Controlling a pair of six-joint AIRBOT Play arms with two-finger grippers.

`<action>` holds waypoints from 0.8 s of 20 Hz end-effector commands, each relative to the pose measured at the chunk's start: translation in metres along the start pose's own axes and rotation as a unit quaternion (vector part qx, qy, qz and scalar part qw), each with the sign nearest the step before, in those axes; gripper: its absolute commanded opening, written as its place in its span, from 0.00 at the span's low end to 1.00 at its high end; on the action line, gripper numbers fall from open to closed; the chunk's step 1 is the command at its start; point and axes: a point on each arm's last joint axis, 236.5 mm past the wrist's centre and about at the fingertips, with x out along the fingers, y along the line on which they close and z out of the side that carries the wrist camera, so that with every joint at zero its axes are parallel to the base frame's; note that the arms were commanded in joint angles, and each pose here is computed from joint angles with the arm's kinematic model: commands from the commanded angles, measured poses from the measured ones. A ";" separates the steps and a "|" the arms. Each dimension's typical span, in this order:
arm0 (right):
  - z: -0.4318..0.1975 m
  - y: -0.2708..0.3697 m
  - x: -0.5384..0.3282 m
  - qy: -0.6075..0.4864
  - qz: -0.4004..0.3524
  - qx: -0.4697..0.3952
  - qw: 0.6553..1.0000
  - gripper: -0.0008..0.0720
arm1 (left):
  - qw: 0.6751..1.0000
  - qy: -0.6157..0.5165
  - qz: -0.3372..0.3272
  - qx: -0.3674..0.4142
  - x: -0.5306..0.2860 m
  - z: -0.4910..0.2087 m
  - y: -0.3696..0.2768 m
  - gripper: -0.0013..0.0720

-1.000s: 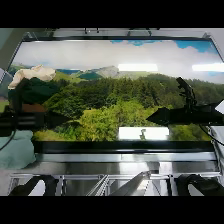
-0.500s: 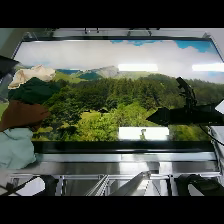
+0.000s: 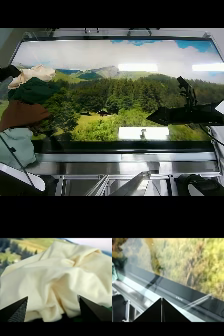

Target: Fold the shirts.

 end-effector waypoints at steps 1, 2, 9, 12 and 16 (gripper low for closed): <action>0.007 -0.002 0.000 -0.015 -0.003 0.000 1.000 0.04 | 0.999 0.052 0.005 0.006 0.058 -0.041 0.018 1.00; 0.007 -0.001 0.000 -0.015 -0.003 -0.002 1.000 0.04 | 0.998 0.063 -0.002 0.005 0.065 -0.049 0.016 1.00; 0.007 -0.001 0.000 -0.014 -0.003 -0.002 1.000 0.04 | 0.990 -0.013 -0.115 -0.081 0.013 0.024 -0.063 0.06; 0.007 -0.001 0.000 -0.014 -0.003 -0.002 1.000 0.04 | 0.951 -0.108 -0.286 -0.046 -0.104 0.104 -0.184 0.06; 0.002 0.000 0.000 -0.005 -0.001 -0.002 1.000 0.04 | 0.871 -0.133 -0.471 0.026 -0.262 0.120 -0.338 0.06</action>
